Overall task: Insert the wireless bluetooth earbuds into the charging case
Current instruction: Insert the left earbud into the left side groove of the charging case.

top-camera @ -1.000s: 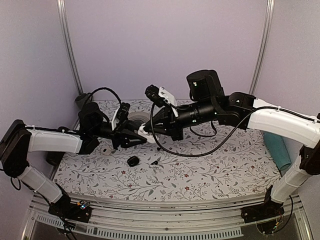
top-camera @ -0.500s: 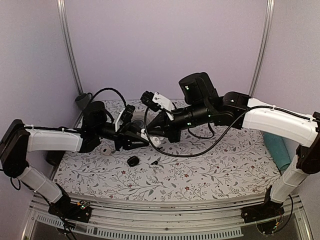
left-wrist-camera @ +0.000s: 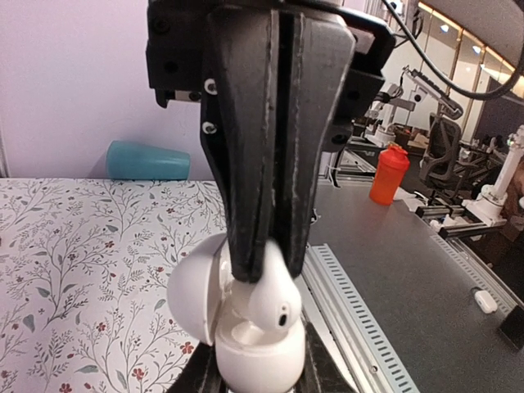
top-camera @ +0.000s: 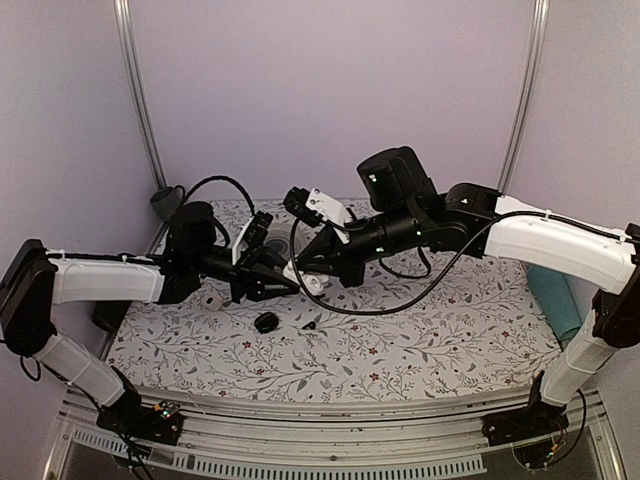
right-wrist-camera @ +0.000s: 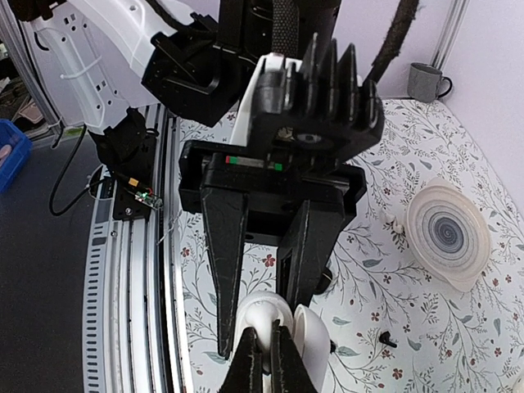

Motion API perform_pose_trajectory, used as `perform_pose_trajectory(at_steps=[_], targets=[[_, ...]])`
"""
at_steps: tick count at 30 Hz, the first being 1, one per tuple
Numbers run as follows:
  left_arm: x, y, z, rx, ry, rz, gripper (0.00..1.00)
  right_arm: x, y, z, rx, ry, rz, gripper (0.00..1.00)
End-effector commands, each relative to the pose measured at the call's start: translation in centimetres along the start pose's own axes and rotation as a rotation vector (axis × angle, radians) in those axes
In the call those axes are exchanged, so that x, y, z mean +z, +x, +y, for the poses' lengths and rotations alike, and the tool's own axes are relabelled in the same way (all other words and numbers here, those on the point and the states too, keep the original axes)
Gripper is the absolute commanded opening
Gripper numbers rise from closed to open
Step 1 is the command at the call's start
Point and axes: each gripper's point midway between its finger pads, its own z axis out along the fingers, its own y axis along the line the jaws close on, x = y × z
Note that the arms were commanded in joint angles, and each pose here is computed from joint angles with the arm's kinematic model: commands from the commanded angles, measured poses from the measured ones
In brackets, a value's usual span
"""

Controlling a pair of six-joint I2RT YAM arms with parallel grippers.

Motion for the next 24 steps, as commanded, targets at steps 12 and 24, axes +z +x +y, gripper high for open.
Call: perform_pose_trajectory(at_steps=[12, 24], targets=[[0.1, -3.2, -1.1, 0.150, -0.006, -0.034, 0.00, 1.4, 2.4, 0.1, 0.023, -0.020, 0.110, 0.02], [0.4, -6.0, -2.3, 0.274, -0.026, -0.084, 0.00, 4.1, 5.4, 0.3, 0.036, 0.018, 0.219, 0.02]])
